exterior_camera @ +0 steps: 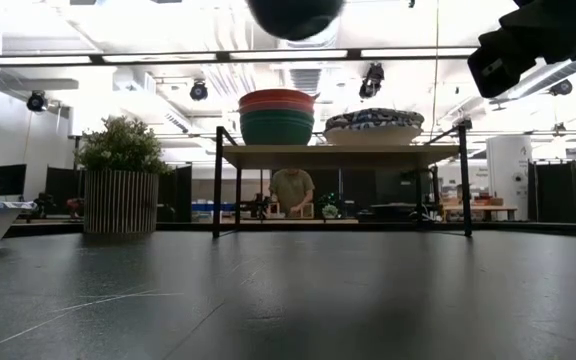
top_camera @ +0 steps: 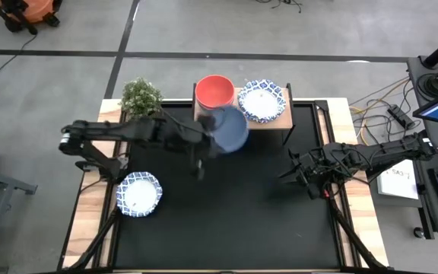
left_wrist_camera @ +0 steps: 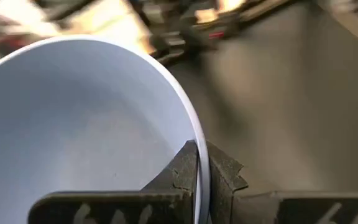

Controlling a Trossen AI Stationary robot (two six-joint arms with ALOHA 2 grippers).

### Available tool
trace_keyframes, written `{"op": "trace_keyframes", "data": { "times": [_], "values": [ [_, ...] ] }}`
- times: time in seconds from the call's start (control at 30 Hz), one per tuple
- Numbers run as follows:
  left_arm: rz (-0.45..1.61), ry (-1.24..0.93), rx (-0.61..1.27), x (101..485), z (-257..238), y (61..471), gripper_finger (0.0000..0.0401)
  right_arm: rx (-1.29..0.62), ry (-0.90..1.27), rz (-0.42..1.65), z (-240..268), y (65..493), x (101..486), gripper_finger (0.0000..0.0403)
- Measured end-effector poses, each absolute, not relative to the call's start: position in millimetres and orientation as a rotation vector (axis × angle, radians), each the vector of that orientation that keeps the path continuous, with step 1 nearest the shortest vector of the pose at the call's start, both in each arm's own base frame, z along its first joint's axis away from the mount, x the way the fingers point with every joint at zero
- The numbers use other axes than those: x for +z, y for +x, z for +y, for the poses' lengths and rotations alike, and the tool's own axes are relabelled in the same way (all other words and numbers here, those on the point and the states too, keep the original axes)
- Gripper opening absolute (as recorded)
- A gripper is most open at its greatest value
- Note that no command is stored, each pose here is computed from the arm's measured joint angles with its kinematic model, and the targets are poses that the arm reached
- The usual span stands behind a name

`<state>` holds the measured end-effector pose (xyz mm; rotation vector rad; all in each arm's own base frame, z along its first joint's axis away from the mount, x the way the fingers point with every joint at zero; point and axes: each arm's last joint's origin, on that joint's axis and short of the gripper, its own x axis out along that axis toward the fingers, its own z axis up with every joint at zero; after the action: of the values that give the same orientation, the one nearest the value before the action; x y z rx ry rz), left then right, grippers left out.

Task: Place and stack bowls onto a shelf
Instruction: Stack the blue plastic bowl on the orange plastic bowl on the shelf

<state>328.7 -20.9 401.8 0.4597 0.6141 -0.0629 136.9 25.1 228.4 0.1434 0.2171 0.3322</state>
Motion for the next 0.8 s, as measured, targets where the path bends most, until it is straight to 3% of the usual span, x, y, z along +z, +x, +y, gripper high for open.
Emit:
{"op": "trace_keyframes", "data": {
  "times": [0.37, 0.8],
  "values": [
    [0.723, 0.503, 0.291, 410, 73, 308, 0.0000, 0.332, 0.137, 0.216, 25, 137, 228, 0.0098],
    [0.733, 0.409, 0.255, 394, 130, 311, 0.0000, 0.331, 0.132, 0.229, 25, 137, 227, 0.0098]
  ]
}}
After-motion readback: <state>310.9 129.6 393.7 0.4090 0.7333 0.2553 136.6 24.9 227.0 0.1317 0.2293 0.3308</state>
